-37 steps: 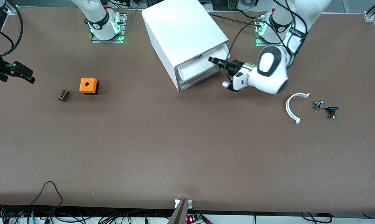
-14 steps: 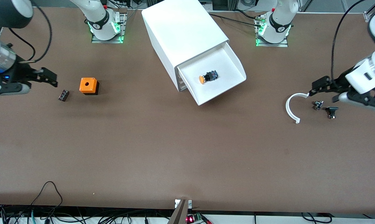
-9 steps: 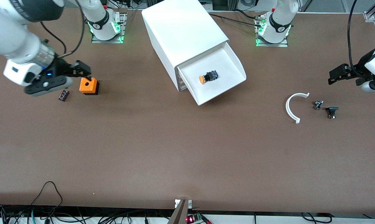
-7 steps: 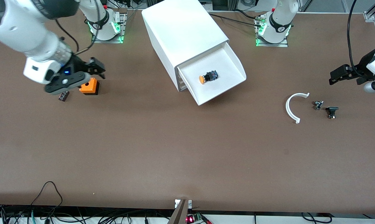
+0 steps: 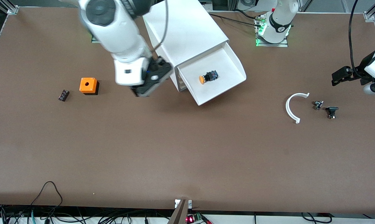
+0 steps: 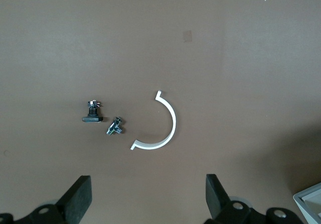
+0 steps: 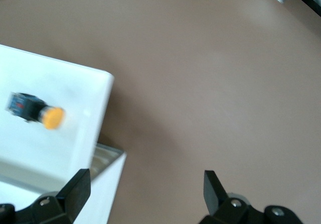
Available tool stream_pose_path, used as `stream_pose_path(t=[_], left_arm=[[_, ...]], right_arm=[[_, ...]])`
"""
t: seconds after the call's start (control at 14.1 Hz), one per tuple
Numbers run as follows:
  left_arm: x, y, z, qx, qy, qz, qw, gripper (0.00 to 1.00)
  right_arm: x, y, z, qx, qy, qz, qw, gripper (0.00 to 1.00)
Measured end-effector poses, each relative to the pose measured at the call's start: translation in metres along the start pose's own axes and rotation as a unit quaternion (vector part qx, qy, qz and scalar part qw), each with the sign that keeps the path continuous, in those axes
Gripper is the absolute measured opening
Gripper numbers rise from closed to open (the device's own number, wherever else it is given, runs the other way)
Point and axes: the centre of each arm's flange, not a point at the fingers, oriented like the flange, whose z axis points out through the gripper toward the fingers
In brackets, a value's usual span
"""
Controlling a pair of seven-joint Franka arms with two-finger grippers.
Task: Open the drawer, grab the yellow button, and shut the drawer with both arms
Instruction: 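Grasp the orange-capped button in the drawer with the right gripper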
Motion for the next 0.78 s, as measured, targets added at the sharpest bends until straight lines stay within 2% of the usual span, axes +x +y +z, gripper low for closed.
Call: stream_pose_path(t=[0.14,0.28,0.5,0.78], left_arm=[[0.0,0.0,0.0,0.0,0.0,0.0,1.0,1.0],[0.001,0.0,0.001,0.0,-0.001,0.0,1.0,1.0],[0.002,0.0,0.003,0.0,-0.002,0.0,1.0,1.0],[0.003,0.0,0.006,-0.001,-0.005,0.0,1.0,1.0]], right_arm=[[0.026,-0.039,0.023,0.013,0.011,-0.067,0.998,1.0],[0.041,-0.072,0.046,0.024,0.017,-0.136,0.99,1.0],[0.047,-0.107,0.072,0.034,0.015,-0.242,0.97,1.0],[0.048,-0.135,0.096,0.042,0.004,-0.333,0.942,1.0]])
